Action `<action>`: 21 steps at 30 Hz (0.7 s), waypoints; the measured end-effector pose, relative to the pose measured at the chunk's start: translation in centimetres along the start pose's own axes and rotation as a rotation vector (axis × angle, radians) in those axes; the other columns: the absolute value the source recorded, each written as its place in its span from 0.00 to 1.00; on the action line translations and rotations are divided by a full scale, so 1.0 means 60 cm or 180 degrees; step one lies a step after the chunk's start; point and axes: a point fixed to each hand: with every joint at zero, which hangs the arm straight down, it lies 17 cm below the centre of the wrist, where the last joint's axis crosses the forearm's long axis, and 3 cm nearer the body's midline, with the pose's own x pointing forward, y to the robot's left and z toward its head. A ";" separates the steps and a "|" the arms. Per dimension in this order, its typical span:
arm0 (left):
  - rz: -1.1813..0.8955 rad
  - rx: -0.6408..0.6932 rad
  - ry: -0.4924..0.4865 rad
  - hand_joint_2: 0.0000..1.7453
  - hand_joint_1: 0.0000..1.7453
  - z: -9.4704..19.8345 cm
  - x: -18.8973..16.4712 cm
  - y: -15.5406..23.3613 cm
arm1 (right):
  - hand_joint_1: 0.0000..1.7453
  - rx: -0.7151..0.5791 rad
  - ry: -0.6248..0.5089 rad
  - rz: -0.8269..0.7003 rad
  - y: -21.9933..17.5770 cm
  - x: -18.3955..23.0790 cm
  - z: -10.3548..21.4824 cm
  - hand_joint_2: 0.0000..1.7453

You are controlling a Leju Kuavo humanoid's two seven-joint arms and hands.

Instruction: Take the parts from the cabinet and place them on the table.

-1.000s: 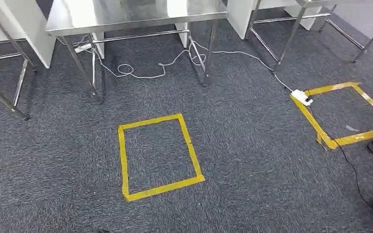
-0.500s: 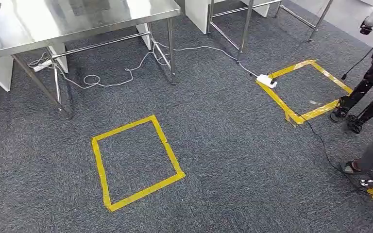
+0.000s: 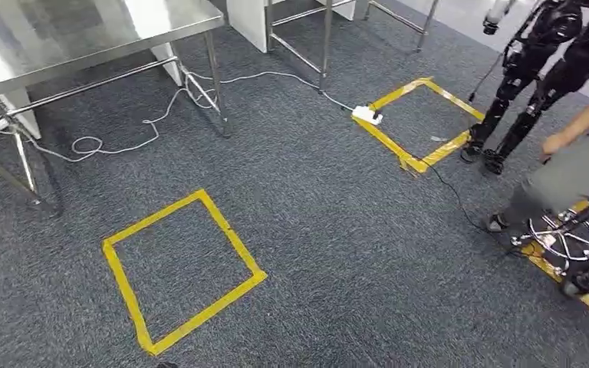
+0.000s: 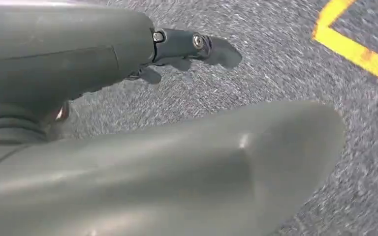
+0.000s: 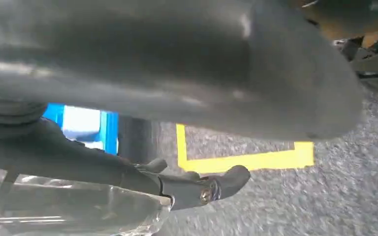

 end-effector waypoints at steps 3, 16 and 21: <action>0.0004 -0.0013 -0.0004 0.00 0.00 0.001 0.002 -0.005 | 0.00 -0.0002 0.0018 0.0003 -0.001 -0.007 -0.001 0.00; -0.0018 -0.0029 -0.0030 0.00 0.00 0.002 0.004 -0.008 | 0.00 -0.0021 0.0002 -0.0043 -0.005 -0.003 -0.001 0.00; -0.0032 -0.0012 -0.0023 0.00 0.00 0.001 0.004 -0.005 | 0.00 -0.0014 -0.0020 -0.0012 -0.005 0.005 0.000 0.00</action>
